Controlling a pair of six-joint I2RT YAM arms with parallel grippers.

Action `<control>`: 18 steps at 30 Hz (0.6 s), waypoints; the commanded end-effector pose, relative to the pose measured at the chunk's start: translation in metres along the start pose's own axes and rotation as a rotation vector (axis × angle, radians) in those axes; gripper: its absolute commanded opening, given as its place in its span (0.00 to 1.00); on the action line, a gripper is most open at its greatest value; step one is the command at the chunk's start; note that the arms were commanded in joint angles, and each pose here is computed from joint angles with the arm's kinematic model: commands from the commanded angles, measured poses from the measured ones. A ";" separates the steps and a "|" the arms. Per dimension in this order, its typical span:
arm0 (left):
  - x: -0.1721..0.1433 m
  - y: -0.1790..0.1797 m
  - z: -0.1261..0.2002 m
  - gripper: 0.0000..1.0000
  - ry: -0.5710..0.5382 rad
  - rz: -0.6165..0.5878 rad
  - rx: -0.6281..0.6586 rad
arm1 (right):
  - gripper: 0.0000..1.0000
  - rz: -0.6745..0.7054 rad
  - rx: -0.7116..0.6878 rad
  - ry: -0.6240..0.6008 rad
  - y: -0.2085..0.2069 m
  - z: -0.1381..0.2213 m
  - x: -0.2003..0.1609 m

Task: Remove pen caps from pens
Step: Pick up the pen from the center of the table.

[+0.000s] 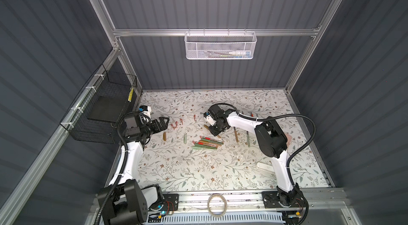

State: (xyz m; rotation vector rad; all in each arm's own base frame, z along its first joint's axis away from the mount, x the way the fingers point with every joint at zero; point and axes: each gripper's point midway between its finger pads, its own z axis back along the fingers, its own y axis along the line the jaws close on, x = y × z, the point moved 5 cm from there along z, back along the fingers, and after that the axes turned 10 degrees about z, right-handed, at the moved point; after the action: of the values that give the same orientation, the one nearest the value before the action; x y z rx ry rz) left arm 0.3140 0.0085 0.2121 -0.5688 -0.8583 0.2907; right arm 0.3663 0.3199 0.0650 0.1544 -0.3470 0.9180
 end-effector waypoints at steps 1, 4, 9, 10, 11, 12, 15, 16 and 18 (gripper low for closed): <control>0.013 -0.004 0.009 1.00 -0.040 -0.014 -0.006 | 0.14 0.004 -0.046 0.069 -0.009 -0.014 -0.020; 0.014 -0.004 0.008 1.00 -0.043 -0.016 -0.008 | 0.08 0.012 -0.057 0.041 -0.012 -0.010 -0.018; 0.014 -0.008 0.007 1.00 -0.025 -0.013 -0.035 | 0.03 -0.021 -0.050 -0.020 -0.015 0.013 -0.008; 0.015 -0.010 0.007 1.00 -0.021 -0.014 -0.047 | 0.02 -0.023 -0.049 -0.040 -0.014 0.019 -0.006; 0.016 -0.013 0.007 1.00 -0.020 -0.016 -0.066 | 0.01 -0.028 -0.053 -0.062 -0.014 0.026 -0.005; 0.017 -0.016 0.007 1.00 -0.019 -0.018 -0.092 | 0.01 -0.038 -0.056 -0.082 -0.014 0.032 -0.004; 0.022 -0.029 0.008 1.00 0.016 0.001 -0.170 | 0.00 -0.073 -0.048 -0.133 -0.011 0.055 -0.001; 0.025 -0.033 0.007 1.00 0.029 0.006 -0.193 | 0.00 -0.087 -0.049 -0.152 -0.011 0.062 -0.001; 0.031 -0.043 0.004 1.00 0.050 0.006 -0.237 | 0.00 -0.115 -0.043 -0.220 -0.008 0.080 0.000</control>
State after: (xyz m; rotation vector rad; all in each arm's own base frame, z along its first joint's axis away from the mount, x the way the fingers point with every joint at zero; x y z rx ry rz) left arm 0.3249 -0.0016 0.2371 -0.6993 -0.8535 0.2307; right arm 0.3583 0.2926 0.1103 0.1684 -0.4706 0.8369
